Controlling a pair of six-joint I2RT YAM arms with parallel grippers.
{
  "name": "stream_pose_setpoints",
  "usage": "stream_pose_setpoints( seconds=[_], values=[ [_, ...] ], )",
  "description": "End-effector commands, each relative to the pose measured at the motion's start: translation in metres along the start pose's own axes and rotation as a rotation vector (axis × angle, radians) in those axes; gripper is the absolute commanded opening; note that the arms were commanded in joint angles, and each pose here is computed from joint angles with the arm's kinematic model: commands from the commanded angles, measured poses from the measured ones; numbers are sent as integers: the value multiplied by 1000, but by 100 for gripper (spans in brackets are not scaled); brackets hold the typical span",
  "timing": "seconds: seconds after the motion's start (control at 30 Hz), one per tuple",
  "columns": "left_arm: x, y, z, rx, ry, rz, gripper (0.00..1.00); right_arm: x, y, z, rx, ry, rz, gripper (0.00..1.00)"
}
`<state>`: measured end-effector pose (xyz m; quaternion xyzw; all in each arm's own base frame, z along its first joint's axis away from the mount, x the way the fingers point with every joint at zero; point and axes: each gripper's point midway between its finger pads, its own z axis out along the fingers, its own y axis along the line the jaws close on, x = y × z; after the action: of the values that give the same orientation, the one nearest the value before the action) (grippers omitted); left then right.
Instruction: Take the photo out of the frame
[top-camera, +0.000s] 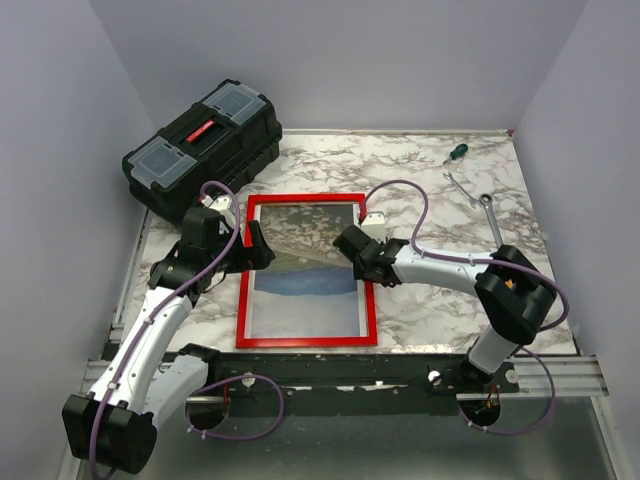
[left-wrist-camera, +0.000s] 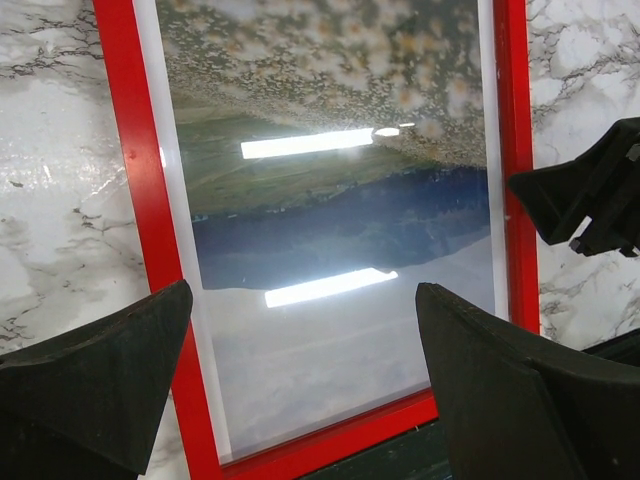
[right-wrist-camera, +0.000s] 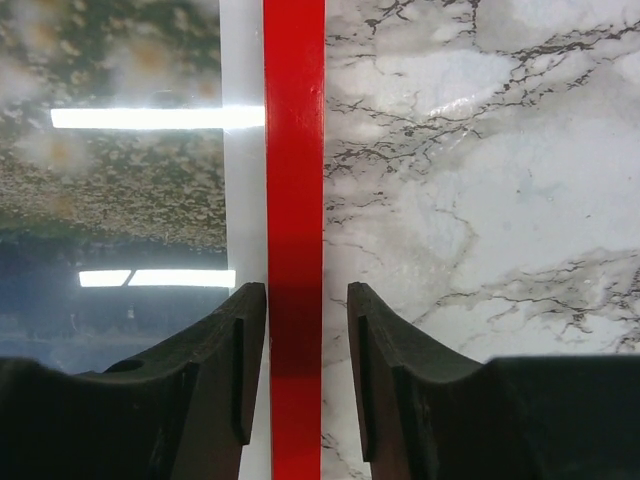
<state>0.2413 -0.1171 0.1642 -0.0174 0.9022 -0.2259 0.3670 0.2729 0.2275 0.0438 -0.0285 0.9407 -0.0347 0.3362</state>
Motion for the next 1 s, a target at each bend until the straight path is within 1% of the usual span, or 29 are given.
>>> stream_pose_setpoints(
  seconds=[0.0, 0.1, 0.17, 0.27, 0.33, 0.4, 0.43, 0.47, 0.63, 0.7, 0.83, 0.97],
  values=[
    [0, -2, -6, 4, -2, 15, 95, 10, 1, 14, 18, -2, -18, 41],
    [1, 0, -6, -2, -1, 20, 95, 4, 4, 14, 31, 3, -37, 30],
    [1, 1, -7, -9, -1, 23, 95, -6, 6, 5, 27, 1, -37, 26],
    [-2, 2, -8, -21, -7, 26, 96, -29, 13, -22, -23, -13, -12, 25],
    [-4, 3, -9, -33, -13, 29, 96, -44, 19, -40, -61, -12, -1, 22],
    [-7, 8, -10, -64, -20, 28, 97, -53, 22, -55, -83, 8, 1, 16],
    [-9, 10, -11, -79, -29, 27, 98, -55, 25, -59, -99, 19, 2, 10],
    [-11, 13, -12, -98, -35, 20, 98, -57, 27, -64, -113, 27, 0, 2],
    [-10, 36, -6, -218, -33, -36, 98, -60, 28, -76, -144, 35, 6, 1],
    [-4, 49, 3, -245, -10, -97, 99, -64, 26, -82, -161, 17, 14, 1],
    [12, 66, 26, -191, 58, -271, 98, -71, 28, -93, -218, -17, 14, 1],
    [23, 72, 49, -172, 123, -325, 98, -70, 28, -93, -238, -23, 2, 1]
  ],
)
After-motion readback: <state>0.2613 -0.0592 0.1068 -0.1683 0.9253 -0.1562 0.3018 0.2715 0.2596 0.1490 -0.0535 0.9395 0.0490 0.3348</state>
